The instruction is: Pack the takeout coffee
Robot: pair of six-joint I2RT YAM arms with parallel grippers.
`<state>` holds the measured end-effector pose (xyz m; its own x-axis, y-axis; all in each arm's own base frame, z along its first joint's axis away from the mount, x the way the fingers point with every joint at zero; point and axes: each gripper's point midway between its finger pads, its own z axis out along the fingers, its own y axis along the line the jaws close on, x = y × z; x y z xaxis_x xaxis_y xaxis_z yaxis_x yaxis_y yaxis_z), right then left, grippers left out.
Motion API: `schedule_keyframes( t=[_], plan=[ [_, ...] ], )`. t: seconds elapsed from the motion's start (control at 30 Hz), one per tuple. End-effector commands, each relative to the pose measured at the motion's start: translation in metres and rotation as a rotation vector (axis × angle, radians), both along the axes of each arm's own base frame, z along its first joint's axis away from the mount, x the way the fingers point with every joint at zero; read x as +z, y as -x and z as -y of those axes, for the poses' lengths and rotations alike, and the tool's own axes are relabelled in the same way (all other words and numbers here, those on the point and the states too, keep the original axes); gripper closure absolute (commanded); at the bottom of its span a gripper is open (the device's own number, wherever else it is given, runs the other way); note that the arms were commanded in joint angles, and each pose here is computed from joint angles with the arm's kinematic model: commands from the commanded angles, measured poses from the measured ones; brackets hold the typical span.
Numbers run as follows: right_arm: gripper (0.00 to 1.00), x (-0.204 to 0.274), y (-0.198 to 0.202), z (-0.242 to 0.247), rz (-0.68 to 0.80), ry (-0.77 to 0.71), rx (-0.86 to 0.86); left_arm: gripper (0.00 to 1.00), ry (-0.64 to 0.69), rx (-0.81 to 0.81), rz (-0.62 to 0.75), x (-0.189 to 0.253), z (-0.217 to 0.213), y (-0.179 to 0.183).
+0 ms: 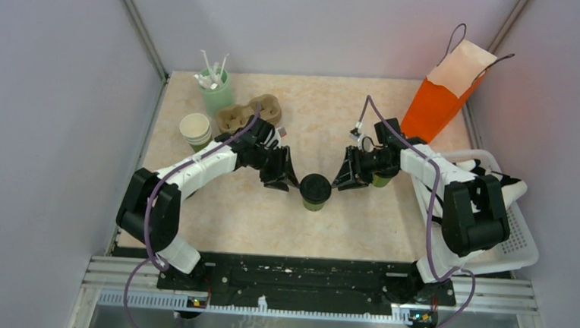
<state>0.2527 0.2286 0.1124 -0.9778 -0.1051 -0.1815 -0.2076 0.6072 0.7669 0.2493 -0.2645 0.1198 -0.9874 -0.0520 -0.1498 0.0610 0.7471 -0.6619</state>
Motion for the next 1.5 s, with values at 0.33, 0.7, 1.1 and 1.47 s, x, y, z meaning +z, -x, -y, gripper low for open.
schedule_keyframes(
  t=[0.33, 0.7, 1.1, 1.47],
  plan=[
    [0.64, 0.013, -0.011, -0.001, 0.061, -0.024, -0.015, 0.49, 0.057, -0.020, 0.048, 0.016, 0.008, -0.002],
    [0.64, 0.012, -0.005, -0.011, 0.041, -0.056, 0.037, 0.48, 0.051, -0.037, 0.026, 0.010, 0.011, -0.001],
    [0.64, -0.004, 0.002, -0.010, 0.006, -0.013, 0.050, 0.50, -0.032, -0.041, -0.011, -0.008, 0.006, 0.004],
    [0.65, -0.020, 0.000, -0.001, 0.004, 0.085, 0.022, 0.51, -0.228, -0.061, -0.042, -0.041, -0.004, 0.012]
  ],
)
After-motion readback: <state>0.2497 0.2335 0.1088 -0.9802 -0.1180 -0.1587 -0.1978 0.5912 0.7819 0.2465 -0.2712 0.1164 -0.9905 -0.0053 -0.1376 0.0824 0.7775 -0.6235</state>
